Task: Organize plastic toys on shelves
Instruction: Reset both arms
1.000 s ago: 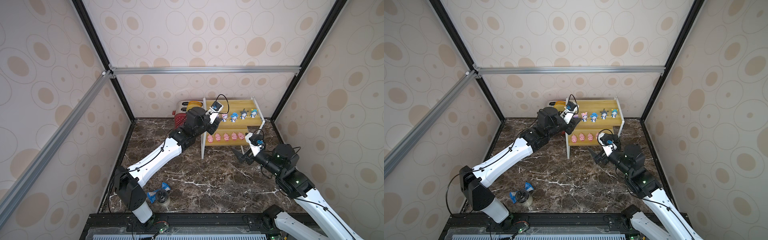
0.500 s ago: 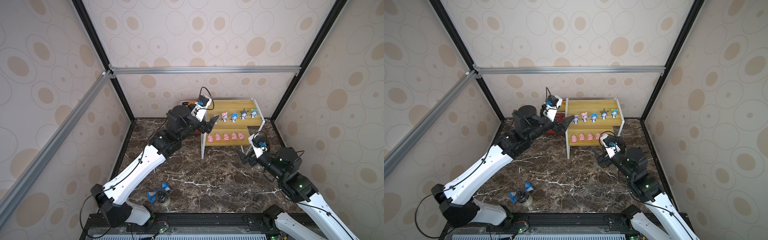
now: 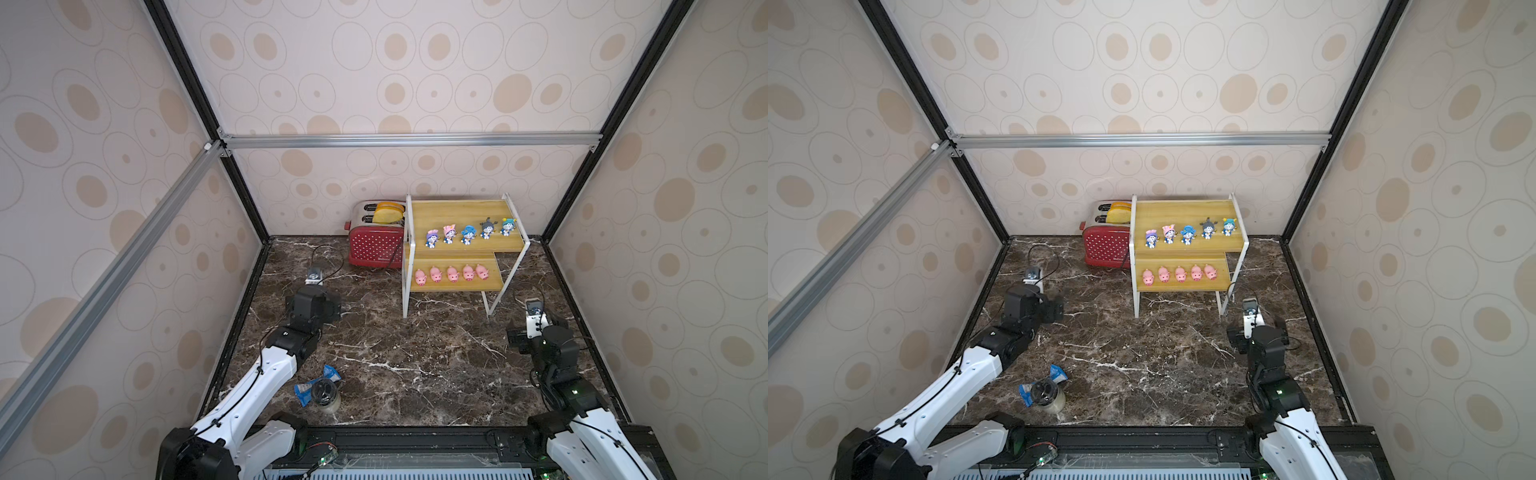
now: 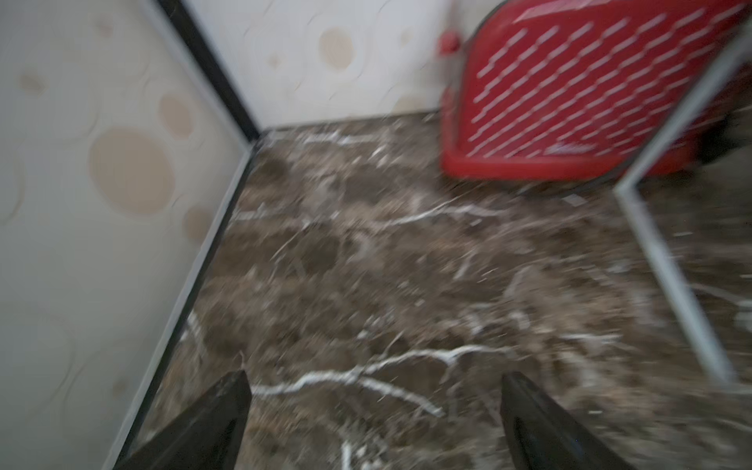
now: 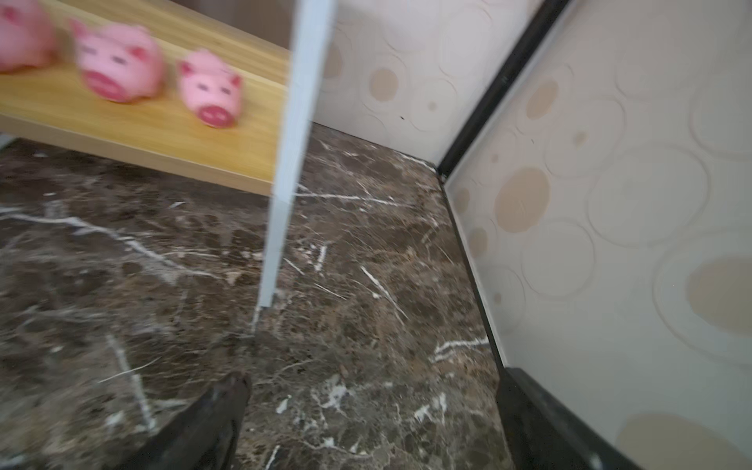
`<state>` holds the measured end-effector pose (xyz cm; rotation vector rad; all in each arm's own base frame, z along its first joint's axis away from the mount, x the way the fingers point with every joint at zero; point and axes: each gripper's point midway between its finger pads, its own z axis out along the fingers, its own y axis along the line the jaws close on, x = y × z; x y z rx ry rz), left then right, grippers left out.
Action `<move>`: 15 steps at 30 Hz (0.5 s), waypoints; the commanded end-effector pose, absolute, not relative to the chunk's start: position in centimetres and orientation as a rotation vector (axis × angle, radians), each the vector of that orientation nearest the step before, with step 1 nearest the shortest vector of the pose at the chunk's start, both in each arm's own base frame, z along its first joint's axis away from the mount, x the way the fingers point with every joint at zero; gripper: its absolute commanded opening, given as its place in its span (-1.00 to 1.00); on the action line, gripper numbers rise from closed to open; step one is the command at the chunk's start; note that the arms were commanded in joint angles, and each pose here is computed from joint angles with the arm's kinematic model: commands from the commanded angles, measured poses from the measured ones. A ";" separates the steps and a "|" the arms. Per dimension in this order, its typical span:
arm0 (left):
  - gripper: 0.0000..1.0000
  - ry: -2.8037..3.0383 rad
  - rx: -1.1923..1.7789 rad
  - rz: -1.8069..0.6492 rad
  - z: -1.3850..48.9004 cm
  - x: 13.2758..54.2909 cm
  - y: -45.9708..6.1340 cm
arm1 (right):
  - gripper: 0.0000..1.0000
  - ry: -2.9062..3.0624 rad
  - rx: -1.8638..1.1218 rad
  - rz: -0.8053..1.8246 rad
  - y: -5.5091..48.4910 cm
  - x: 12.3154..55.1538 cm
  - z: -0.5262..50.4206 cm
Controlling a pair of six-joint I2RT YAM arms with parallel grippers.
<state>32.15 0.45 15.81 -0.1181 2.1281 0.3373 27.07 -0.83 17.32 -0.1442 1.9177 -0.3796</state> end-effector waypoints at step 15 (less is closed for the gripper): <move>0.98 1.902 -0.101 0.415 12.7 38.6 3.3 | 1.00 1.851 -0.033 -0.311 -2.7 35.4 12.4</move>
